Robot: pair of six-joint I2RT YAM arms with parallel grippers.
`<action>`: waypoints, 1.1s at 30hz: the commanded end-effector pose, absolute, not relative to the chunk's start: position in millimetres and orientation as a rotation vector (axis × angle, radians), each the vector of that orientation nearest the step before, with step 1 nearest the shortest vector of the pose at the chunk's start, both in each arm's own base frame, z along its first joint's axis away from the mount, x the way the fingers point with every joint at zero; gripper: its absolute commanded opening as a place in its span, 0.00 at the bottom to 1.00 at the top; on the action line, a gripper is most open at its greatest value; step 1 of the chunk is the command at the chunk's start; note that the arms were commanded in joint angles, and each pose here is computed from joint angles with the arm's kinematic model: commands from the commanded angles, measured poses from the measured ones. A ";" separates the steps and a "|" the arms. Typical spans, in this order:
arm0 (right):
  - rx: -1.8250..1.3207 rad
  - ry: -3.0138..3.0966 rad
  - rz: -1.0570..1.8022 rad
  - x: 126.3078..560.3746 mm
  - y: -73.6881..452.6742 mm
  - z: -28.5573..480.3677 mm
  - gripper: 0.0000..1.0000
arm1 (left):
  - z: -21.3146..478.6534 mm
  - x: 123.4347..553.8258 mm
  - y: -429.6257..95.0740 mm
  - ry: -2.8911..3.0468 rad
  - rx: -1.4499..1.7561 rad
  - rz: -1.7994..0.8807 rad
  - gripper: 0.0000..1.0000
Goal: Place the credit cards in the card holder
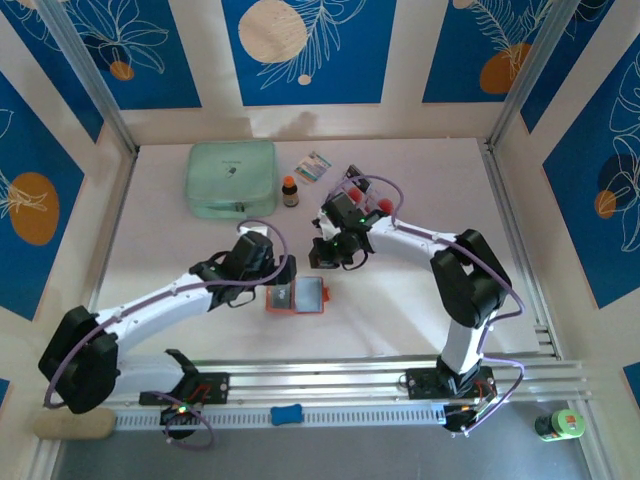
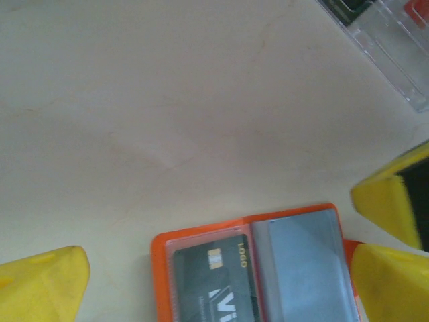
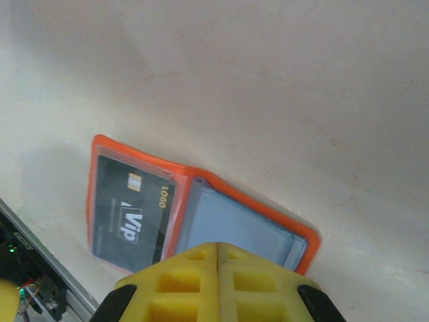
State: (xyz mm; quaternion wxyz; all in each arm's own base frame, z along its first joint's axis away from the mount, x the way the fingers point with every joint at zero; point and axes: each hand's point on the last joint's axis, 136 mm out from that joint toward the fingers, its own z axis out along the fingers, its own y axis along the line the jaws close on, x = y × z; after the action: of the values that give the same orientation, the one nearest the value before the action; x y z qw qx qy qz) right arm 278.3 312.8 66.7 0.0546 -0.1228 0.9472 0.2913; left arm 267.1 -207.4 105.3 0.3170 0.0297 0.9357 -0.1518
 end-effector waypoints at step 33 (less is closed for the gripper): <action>-0.424 3.042 0.850 247.0 325.0 6.8 0.00 | 25.8 246.3 -219.0 2.604 0.214 -0.296 1.00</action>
State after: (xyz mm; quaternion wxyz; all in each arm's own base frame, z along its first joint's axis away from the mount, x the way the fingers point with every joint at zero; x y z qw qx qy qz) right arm 259.7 324.6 21.9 0.0113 -0.1393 0.9518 0.2732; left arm 250.0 -220.1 33.8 0.2566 0.0674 0.9573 -0.1146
